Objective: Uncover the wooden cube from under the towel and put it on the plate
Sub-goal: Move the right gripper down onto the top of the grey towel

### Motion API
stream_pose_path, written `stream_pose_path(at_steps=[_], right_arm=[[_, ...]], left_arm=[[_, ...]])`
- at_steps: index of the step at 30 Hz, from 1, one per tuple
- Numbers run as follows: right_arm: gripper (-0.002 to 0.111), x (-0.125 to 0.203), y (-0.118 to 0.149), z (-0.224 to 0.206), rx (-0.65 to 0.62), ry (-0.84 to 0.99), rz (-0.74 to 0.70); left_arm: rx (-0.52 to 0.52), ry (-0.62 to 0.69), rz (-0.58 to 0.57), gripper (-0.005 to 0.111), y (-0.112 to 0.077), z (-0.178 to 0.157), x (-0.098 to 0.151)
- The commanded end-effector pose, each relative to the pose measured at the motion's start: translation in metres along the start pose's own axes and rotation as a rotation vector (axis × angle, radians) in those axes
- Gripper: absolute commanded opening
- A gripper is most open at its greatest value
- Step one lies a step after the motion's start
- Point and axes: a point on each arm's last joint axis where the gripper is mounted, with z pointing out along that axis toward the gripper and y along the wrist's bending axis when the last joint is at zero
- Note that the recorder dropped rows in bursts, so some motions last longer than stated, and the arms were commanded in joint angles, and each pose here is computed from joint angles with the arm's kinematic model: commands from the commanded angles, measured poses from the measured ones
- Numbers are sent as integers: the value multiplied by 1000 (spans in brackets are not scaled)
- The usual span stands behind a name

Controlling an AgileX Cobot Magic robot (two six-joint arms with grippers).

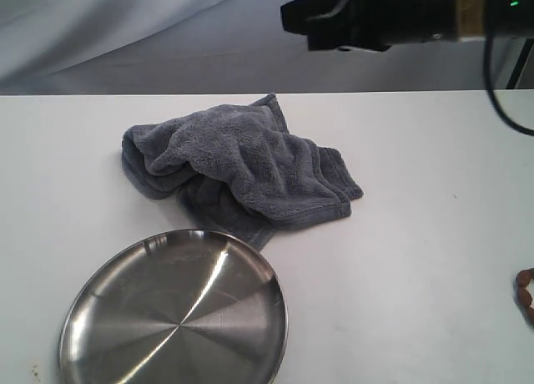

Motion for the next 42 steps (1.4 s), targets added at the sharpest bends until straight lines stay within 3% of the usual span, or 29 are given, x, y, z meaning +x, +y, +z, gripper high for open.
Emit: stream_pose_path(at_steps=[1, 4, 6, 12, 18, 21, 22, 24, 26, 30, 35, 42], right_arm=[[0, -3, -1, 20, 319, -8, -195], [0, -7, -1, 21, 536, -1, -295], [0, -8, 5, 23, 561, -6, -301], [0, -4, 32, 35, 314, -9, -277], [0, -4, 34, 36, 285, -17, -217], [0, -5, 40, 37, 196, -50, -146], [0, -2, 45, 38, 151, -70, -204], [0, 9, 45, 40, 180, -92, -251], [0, 27, 44, 42, 258, -8, -315], [0, 41, 39, 40, 305, 133, -306], [0, 43, 30, 41, 334, 160, -170], [0, 54, -5, 75, 391, 481, -107]], left_arm=[[-1, -6, -11, 1, 0, 0, 0], [-1, -6, -11, 1, 0, 0, 0], [-1, -6, -11, 1, 0, 0, 0], [-1, -6, -11, 1, 0, 0, 0], [-1, -6, -11, 1, 0, 0, 0], [-1, -6, -11, 1, 0, 0, 0], [-1, -6, -11, 1, 0, 0, 0], [-1, -6, -11, 1, 0, 0, 0], [-1, -6, -11, 1, 0, 0, 0], [-1, -6, -11, 1, 0, 0, 0], [-1, -6, -11, 1, 0, 0, 0], [-1, -6, -11, 1, 0, 0, 0]])
